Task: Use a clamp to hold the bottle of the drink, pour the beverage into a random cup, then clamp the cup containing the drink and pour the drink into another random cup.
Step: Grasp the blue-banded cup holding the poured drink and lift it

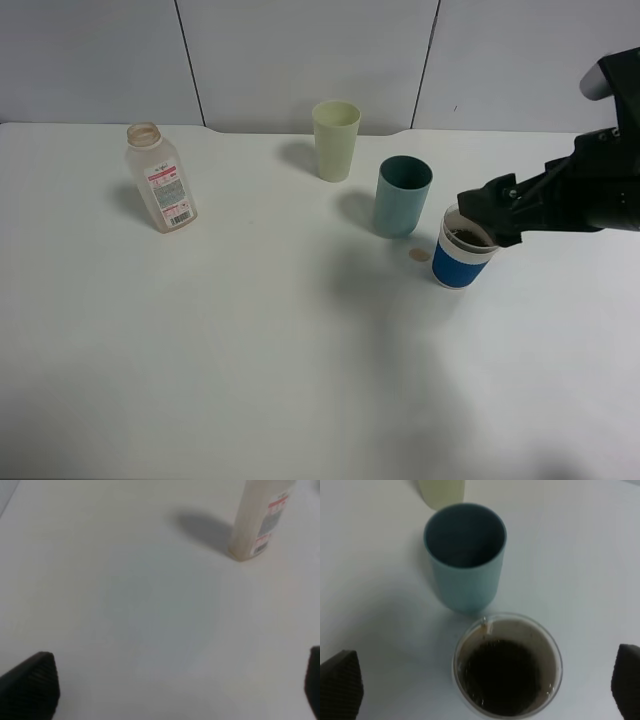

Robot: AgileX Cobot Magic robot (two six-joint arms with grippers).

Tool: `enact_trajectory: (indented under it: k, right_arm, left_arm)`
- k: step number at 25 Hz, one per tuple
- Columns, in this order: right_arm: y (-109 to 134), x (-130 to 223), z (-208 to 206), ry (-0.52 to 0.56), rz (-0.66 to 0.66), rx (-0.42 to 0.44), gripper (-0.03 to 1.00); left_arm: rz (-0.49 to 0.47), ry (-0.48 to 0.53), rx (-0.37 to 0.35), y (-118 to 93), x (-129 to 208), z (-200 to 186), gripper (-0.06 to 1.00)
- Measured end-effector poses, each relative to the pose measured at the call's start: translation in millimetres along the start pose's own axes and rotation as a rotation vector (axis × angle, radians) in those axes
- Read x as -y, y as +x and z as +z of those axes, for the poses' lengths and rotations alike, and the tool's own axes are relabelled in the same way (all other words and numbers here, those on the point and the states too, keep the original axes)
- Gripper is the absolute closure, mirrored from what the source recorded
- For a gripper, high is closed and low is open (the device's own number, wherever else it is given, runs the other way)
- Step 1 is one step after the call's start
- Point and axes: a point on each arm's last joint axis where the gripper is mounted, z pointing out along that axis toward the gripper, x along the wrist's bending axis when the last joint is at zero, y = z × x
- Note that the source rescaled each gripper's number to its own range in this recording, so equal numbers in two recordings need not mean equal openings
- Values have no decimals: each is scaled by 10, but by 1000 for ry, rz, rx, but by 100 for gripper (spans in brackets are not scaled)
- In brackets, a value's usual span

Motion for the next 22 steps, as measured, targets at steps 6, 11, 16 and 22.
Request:
enact_trajectory:
  k: [6,11,16,22]
  right_arm:
    - [10,215,35,32,69,2,-3]
    - [44,414,56,48,100,-22,-3]
    - [71,622,62,80,175,-36,-3]
    - [62,819,56,120,218,-26,-3]
  left_arm:
    - [0,0,0,0,0,0,-6]
    - [0,0,0,0,0,0,-6]
    - [0,0,0,0,0,0,-6]
    - [0,0,0,0,0,0,-6]
